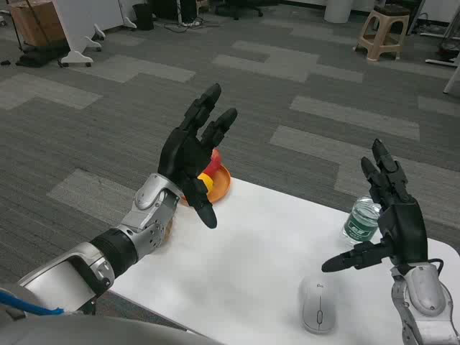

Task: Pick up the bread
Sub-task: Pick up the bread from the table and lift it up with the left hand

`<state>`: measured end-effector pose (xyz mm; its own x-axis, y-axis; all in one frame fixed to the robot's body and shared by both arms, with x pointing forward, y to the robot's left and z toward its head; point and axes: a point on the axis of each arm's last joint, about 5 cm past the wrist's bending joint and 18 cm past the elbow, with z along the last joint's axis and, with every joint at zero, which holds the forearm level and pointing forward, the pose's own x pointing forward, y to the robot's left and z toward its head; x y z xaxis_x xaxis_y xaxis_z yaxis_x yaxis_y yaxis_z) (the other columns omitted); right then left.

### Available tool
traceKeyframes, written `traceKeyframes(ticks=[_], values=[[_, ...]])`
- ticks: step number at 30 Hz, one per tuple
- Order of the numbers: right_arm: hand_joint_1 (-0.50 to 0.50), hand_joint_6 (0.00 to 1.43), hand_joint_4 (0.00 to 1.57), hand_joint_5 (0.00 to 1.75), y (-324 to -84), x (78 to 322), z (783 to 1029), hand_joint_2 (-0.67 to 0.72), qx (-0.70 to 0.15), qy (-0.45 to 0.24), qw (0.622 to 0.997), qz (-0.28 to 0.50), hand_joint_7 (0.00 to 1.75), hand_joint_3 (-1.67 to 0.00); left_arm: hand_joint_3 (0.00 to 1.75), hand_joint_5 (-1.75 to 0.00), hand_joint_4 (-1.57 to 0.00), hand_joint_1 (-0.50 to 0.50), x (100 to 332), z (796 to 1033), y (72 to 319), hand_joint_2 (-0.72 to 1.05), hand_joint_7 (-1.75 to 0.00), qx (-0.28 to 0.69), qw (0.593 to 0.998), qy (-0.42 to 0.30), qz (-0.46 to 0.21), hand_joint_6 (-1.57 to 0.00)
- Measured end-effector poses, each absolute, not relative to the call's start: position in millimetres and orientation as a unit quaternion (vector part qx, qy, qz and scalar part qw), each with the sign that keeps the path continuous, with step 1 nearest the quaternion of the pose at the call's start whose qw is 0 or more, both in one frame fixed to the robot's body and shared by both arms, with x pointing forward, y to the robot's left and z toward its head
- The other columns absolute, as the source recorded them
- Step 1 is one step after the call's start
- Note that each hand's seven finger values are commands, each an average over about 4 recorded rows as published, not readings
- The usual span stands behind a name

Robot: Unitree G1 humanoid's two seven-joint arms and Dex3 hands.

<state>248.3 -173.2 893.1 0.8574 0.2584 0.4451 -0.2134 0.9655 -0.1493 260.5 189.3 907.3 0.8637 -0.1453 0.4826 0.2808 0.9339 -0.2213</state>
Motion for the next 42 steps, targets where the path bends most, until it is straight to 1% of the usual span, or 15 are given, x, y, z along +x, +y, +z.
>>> traceKeyframes(ticks=[2,5,7,9,16,17,24,26,28,32,33,34,37,40,42], values=[[-0.33,0.0,0.0,0.1,-167,252,900,0.15,-0.033,-0.258,0.958,0.118,0.0,0.0,0.09,-0.21,0.0,-0.48,264,911,184,-0.55,-0.07,-0.145,0.953,-0.241,-0.117,0.0],[-0.33,0.0,0.0,0.1,-152,261,920,0.15,-0.006,-0.312,0.942,0.123,0.0,0.0,0.09,-0.21,0.0,-0.48,273,922,173,-0.53,-0.07,-0.144,0.945,-0.259,-0.137,0.0],[-0.33,0.0,0.0,0.1,-150,262,924,0.15,-0.004,-0.324,0.938,0.126,0.0,0.0,0.09,-0.21,0.0,-0.48,274,925,172,-0.53,-0.07,-0.144,0.943,-0.265,-0.14,0.0],[-0.33,0.0,0.0,0.1,-150,262,924,0.15,-0.004,-0.324,0.938,0.125,0.0,0.0,0.09,-0.21,0.0,-0.48,274,925,172,-0.55,-0.07,-0.143,0.944,-0.264,-0.139,0.0],[-0.33,0.0,0.0,0.1,-150,262,924,0.15,-0.004,-0.323,0.938,0.126,0.0,0.0,0.09,-0.21,0.0,-0.48,274,925,172,-0.55,-0.07,-0.144,0.944,-0.263,-0.138,0.0],[-0.33,0.0,0.0,0.1,-150,262,924,0.15,-0.004,-0.323,0.938,0.126,0.0,0.0,0.09,-0.21,0.0,-0.48,274,925,172,-0.53,-0.07,-0.144,0.944,-0.263,-0.138,0.0],[-0.33,0.0,0.0,0.1,-150,262,924,0.15,-0.004,-0.323,0.938,0.126,0.0,0.0,0.09,-0.21,0.0,-0.48,274,925,172,-0.55,-0.07,-0.143,0.944,-0.263,-0.138,0.0],[-0.33,0.0,0.0,0.1,-150,262,924,0.15,-0.005,-0.323,0.938,0.125,0.0,0.0,0.09,-0.21,0.0,-0.48,274,925,172,-0.53,-0.07,-0.143,0.944,-0.263,-0.138,0.0],[-0.33,0.0,0.0,0.15,-151,262,923,0.15,-0.007,-0.322,0.938,0.125,0.0,0.0,0.09,-0.21,0.0,-0.48,274,924,173,-0.5,-0.07,-0.144,0.944,-0.263,-0.138,0.0],[-0.38,0.0,0.0,0.15,-157,261,921,0.15,-0.016,-0.314,0.941,0.122,0.0,0.0,0.09,-0.21,0.0,-0.48,271,921,175,-0.46,-0.07,-0.144,0.946,-0.259,-0.13,0.0],[-0.38,0.0,0.0,0.17,-159,261,920,0.15,-0.019,-0.311,0.943,0.12,0.0,0.0,0.09,-0.21,0.0,-0.48,270,920,177,-0.46,-0.07,-0.144,0.947,-0.258,-0.126,0.0],[-0.38,0.0,0.0,0.19,-161,261,918,0.15,-0.022,-0.307,0.944,0.118,0.0,0.0,0.09,-0.23,0.0,-0.48,270,919,179,-0.46,-0.07,-0.144,0.948,-0.257,-0.122,0.0],[-0.38,0.0,0.0,0.19,-167,259,915,0.14,-0.029,-0.298,0.947,0.112,0.0,0.0,0.09,-0.31,0.0,-0.48,267,916,182,-0.46,-0.07,-0.142,0.95,-0.254,-0.114,0.0],[-0.38,0.0,0.0,0.19,-172,257,913,0.09,-0.034,-0.292,0.95,0.108,0.0,0.0,0.09,-0.23,0.0,-0.48,265,913,185,-0.46,-0.07,-0.139,0.953,-0.247,-0.11,0.0],[-0.38,0.0,0.0,0.19,-173,256,912,0.09,-0.035,-0.289,0.951,0.106,0.0,0.0,0.09,-0.21,0.0,-0.48,263,911,186,-0.46,-0.07,-0.136,0.955,-0.24,-0.11,0.0]])
